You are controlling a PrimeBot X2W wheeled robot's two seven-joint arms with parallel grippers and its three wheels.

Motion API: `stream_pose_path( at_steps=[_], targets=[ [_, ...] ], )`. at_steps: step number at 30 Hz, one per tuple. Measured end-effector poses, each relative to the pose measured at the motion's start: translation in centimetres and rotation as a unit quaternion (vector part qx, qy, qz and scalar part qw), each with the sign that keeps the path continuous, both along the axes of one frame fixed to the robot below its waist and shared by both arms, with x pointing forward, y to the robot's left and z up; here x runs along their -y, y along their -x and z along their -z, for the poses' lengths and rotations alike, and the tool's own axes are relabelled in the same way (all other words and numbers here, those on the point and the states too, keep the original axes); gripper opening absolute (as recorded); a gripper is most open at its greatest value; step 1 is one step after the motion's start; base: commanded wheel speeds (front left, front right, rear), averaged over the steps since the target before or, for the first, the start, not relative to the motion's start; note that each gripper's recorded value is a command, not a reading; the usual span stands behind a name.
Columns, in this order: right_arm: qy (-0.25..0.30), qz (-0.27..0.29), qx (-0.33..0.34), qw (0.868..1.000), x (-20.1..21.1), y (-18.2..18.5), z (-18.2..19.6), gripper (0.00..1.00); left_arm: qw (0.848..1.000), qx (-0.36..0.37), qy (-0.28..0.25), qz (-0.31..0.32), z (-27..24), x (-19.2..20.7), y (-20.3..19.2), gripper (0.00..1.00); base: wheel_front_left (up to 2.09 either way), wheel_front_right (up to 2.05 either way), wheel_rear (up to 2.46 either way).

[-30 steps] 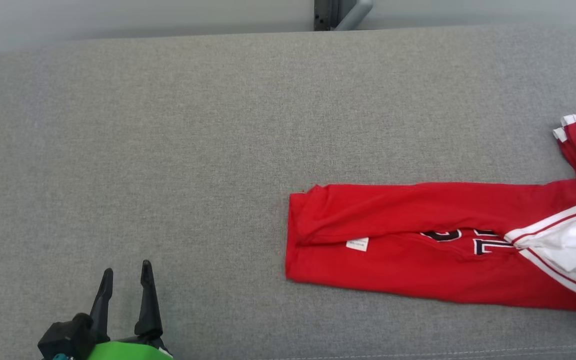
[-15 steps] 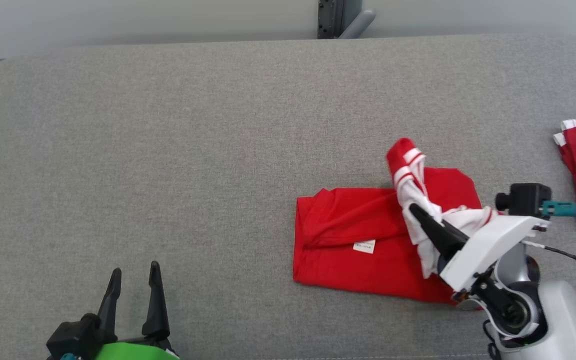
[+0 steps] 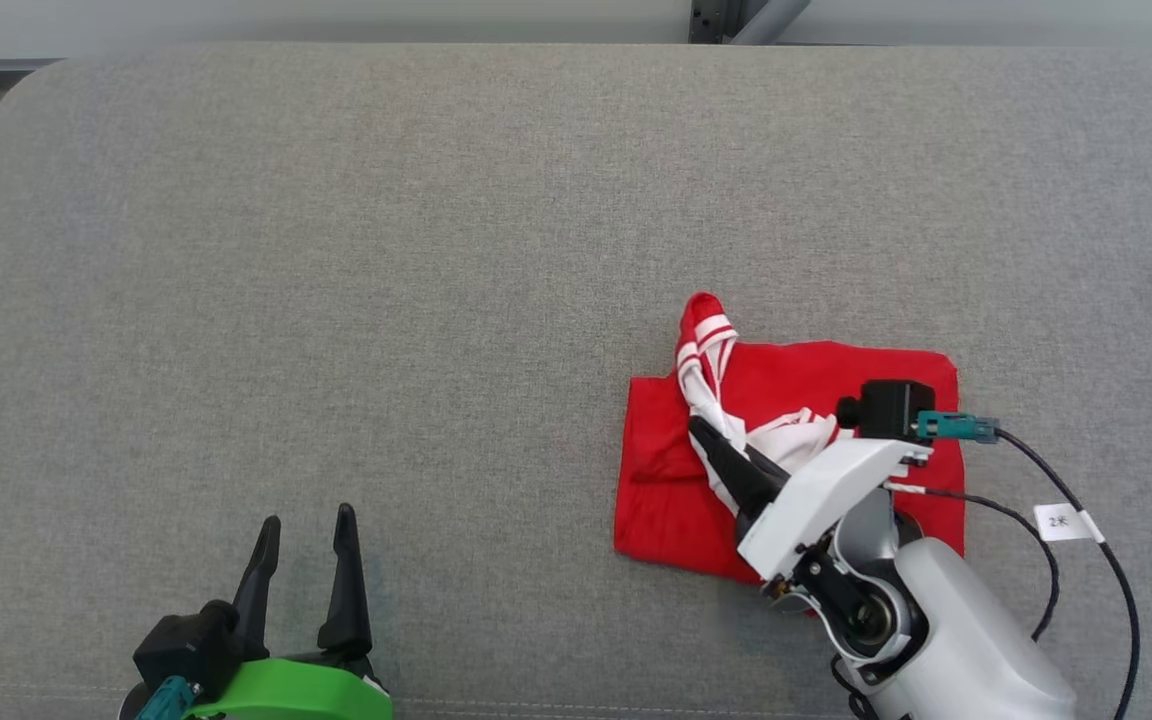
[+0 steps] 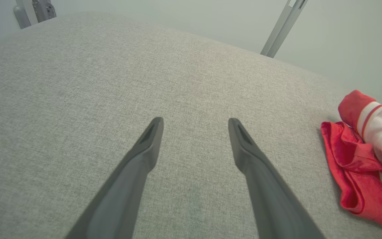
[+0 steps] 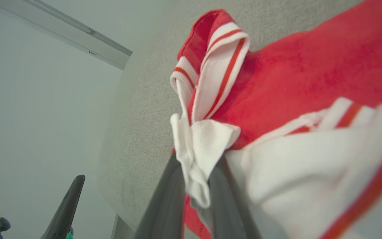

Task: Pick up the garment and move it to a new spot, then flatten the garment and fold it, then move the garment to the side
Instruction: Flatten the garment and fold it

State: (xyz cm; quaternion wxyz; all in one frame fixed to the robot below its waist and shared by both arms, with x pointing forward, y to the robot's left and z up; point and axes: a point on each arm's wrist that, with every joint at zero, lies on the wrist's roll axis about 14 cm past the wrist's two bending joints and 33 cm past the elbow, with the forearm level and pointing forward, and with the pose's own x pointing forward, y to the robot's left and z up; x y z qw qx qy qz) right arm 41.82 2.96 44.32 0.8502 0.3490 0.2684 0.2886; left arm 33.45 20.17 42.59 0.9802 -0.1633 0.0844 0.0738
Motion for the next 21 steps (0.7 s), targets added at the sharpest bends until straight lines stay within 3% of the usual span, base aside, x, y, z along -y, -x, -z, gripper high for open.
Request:
stream_pose_path(
  at_steps=[2,3,4,5,9,13,16,17,18,19,21],
  targets=[
    [0.002,-0.007,0.005,1.000,-0.7,0.0,0.0,0.00,1.000,0.000,0.000,0.000,0.0,0.0,0.0,1.00,0.00,0.00,0.00],
    [0.007,-0.012,0.011,1.000,-1.0,0.1,-0.1,0.14,1.000,-0.001,0.000,-0.001,0.1,0.0,0.0,1.00,0.00,0.00,0.00],
    [0.012,-0.016,0.019,1.000,-1.3,0.2,-0.2,0.44,1.000,-0.001,0.000,-0.001,0.1,0.0,0.0,1.00,0.00,0.00,0.00],
    [0.011,-0.016,0.025,1.000,-1.4,0.3,-0.5,1.00,1.000,-0.001,0.000,0.000,0.1,0.0,0.0,1.00,0.00,0.00,0.00],
    [0.010,0.010,0.081,0.997,-0.6,-0.4,-2.6,1.00,1.000,-0.006,-0.001,0.004,0.4,0.0,0.0,1.00,0.00,0.00,0.00],
    [0.022,0.049,0.169,0.984,2.0,-0.7,-6.3,1.00,1.000,-0.007,-0.004,0.003,0.2,-0.4,-0.1,1.00,0.00,0.00,0.00],
    [0.084,0.094,0.226,0.966,7.1,-1.1,-7.4,1.00,1.000,-0.003,-0.009,0.005,-0.1,-0.6,-0.5,1.00,0.00,0.00,0.00],
    [0.097,0.116,0.235,0.960,8.9,-1.3,-7.7,0.47,1.000,-0.001,-0.009,0.010,-0.2,-0.4,-0.7,1.00,0.00,0.00,0.00],
    [0.104,0.137,0.234,0.957,10.4,-1.4,-7.7,0.47,1.000,0.001,-0.008,0.015,-0.3,0.0,-0.9,1.00,0.00,0.00,0.00],
    [0.134,0.140,0.239,0.952,11.5,-1.3,-7.1,0.00,1.000,0.001,-0.007,0.020,-0.3,0.3,-1.1,1.00,0.00,0.00,0.00],
    [0.188,0.149,0.213,0.947,13.6,-1.0,-4.2,0.00,1.000,-0.005,-0.006,0.030,0.0,0.8,-1.5,1.00,0.00,0.00,0.00]
  ],
)
